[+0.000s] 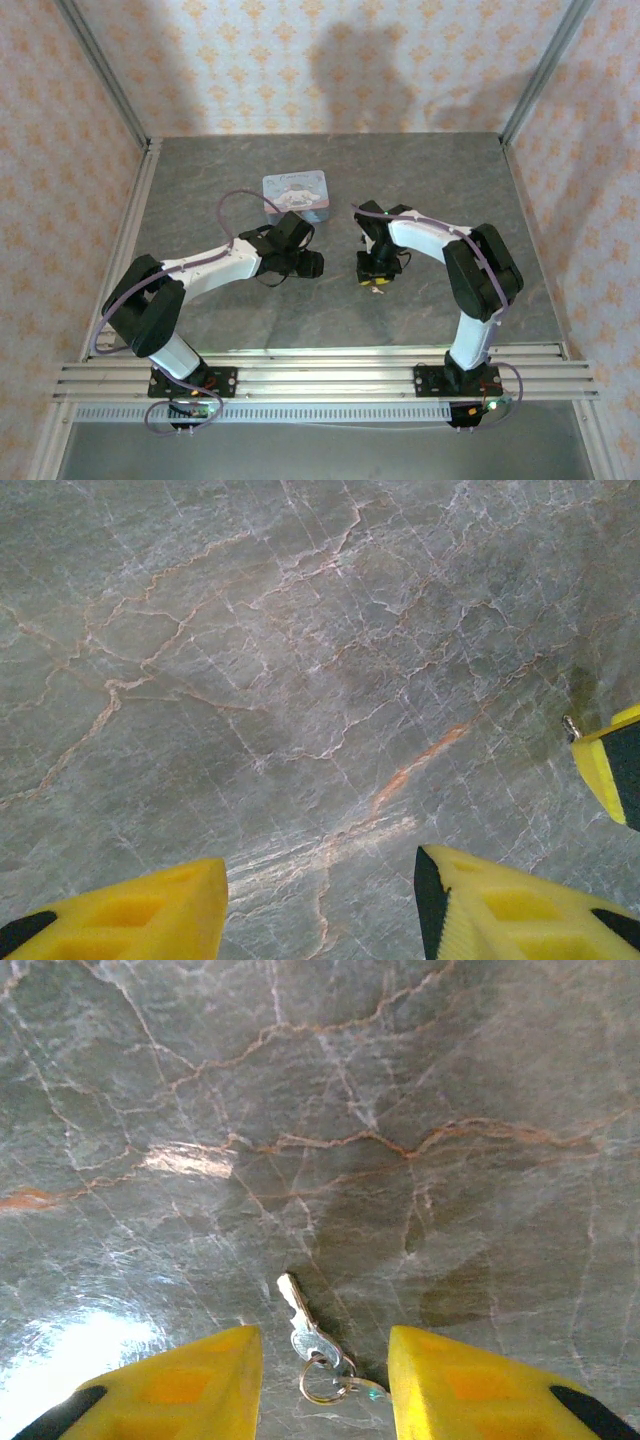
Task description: Unlock a padlock with a key
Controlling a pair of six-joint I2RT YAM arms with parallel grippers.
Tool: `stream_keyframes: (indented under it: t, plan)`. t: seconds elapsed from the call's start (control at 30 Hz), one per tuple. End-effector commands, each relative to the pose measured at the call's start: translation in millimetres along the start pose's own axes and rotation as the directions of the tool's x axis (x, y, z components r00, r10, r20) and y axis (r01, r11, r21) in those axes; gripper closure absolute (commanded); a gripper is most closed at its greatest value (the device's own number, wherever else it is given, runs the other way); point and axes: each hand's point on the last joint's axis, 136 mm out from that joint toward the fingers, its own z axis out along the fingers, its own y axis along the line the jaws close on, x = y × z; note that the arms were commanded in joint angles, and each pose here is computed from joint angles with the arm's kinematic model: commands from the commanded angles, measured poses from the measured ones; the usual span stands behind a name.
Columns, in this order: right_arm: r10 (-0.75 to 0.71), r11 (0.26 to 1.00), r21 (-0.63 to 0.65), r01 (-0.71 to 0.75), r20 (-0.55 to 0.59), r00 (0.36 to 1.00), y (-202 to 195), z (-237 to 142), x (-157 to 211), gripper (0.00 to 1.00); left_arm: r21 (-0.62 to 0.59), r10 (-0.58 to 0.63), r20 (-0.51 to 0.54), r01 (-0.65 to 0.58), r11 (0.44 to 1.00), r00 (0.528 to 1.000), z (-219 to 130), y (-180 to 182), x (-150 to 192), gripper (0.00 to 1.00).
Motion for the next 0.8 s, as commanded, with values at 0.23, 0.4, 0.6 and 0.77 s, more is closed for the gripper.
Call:
stream_keyframes:
  t: [0.23,0.4,0.6,0.77]
  plan:
    - [-0.008,0.999,0.032,0.010,-0.073,0.997,-3.9,11.4,19.6,0.67,-0.040,-0.011,0.011,0.012,0.999,1.000,-4.8,7.8,2.3,0.47]
    - [0.002,0.999,0.041,0.002,-0.091,0.996,-5.5,17.1,21.1,0.70,-0.047,-0.010,0.013,0.010,0.999,1.000,-6.7,9.7,3.7,0.47]
    - [0.005,0.999,0.044,-0.001,-0.100,0.995,-5.5,19.4,20.7,0.76,-0.056,-0.009,0.018,0.010,0.998,1.000,-8.7,11.8,4.1,0.47]
    - [0.006,0.999,0.041,-0.002,-0.104,0.995,-4.7,18.6,21.3,0.79,-0.063,-0.010,0.022,0.011,0.998,1.000,-9.5,13.4,3.8,0.47]
